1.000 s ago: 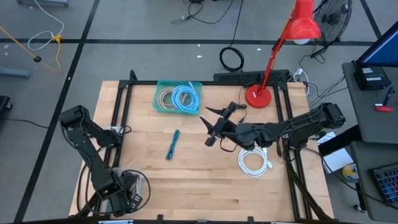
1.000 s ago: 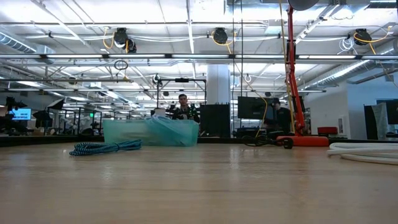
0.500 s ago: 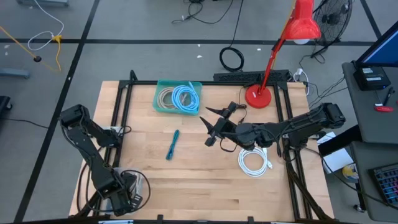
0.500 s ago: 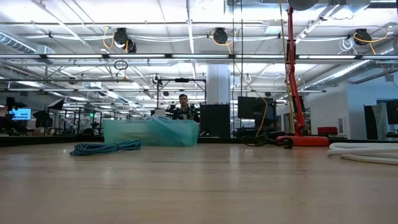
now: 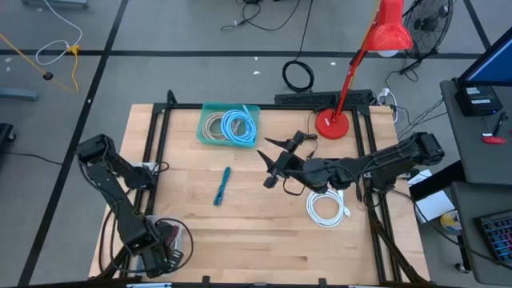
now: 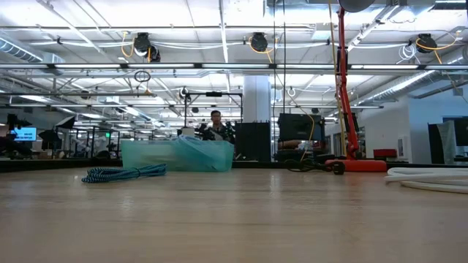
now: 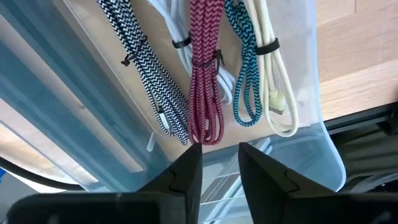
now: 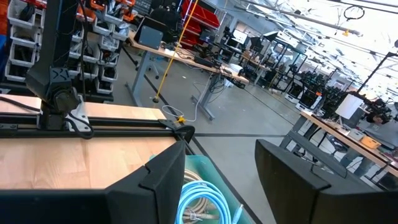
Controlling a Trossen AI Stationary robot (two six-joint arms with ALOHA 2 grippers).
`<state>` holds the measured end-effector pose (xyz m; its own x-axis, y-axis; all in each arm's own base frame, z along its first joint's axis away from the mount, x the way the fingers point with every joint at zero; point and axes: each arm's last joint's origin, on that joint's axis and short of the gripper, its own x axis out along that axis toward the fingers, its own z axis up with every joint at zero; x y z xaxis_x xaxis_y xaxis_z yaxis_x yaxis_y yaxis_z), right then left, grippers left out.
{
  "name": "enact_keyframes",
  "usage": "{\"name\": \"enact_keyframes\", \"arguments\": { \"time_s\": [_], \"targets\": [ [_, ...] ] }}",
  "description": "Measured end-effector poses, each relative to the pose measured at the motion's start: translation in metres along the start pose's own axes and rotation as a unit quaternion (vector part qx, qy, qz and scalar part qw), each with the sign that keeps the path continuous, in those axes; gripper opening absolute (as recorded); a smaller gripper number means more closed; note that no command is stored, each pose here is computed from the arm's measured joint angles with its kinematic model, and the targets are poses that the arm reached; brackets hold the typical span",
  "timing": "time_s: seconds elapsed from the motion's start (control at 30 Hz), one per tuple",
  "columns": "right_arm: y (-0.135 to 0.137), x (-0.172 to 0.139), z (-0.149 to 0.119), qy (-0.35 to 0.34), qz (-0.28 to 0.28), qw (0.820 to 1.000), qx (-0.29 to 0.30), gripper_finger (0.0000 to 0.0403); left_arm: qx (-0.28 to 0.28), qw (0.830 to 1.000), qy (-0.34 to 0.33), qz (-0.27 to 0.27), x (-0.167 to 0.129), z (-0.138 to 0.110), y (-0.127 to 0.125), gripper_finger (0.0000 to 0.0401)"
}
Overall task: Pick & Place USB Port
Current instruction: Put the white HDMI cable into the green bin
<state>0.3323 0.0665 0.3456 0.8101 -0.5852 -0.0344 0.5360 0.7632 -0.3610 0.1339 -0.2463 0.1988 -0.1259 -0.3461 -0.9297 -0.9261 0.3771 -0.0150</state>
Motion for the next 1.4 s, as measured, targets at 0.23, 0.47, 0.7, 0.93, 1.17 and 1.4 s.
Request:
{"name": "enact_keyframes", "arguments": {
  "time_s": [0.23,0.47,0.7,0.93,1.17,1.4],
  "targets": [
    [0.000,0.000,0.000,0.000,0.000,1.000,0.000,0.0187,0.001,1.000,-0.018,0.008,-0.002,0.007,-0.001,0.0119],
    [0.000,0.000,0.000,0.000,0.000,1.000,0.000,0.0187,0.081,0.995,-0.007,-0.052,-0.006,0.017,-0.021,0.0119],
    [0.000,0.000,0.000,0.000,0.000,1.000,0.000,0.0187,0.133,0.986,0.036,-0.089,-0.014,0.020,-0.033,0.0120],
    [0.002,-0.002,0.001,-0.002,0.004,1.000,-0.003,0.0187,0.230,0.955,-0.050,-0.182,-0.040,0.039,-0.046,0.0120],
    [0.011,-0.013,0.004,-0.011,0.025,0.999,-0.032,0.0187,0.299,0.895,-0.232,-0.235,-0.077,0.075,-0.054,0.0120],
    [0.028,-0.036,0.009,-0.029,0.064,0.996,-0.062,0.0187,0.321,0.834,-0.405,-0.190,-0.098,0.111,-0.059,0.0120]
  ]
}}
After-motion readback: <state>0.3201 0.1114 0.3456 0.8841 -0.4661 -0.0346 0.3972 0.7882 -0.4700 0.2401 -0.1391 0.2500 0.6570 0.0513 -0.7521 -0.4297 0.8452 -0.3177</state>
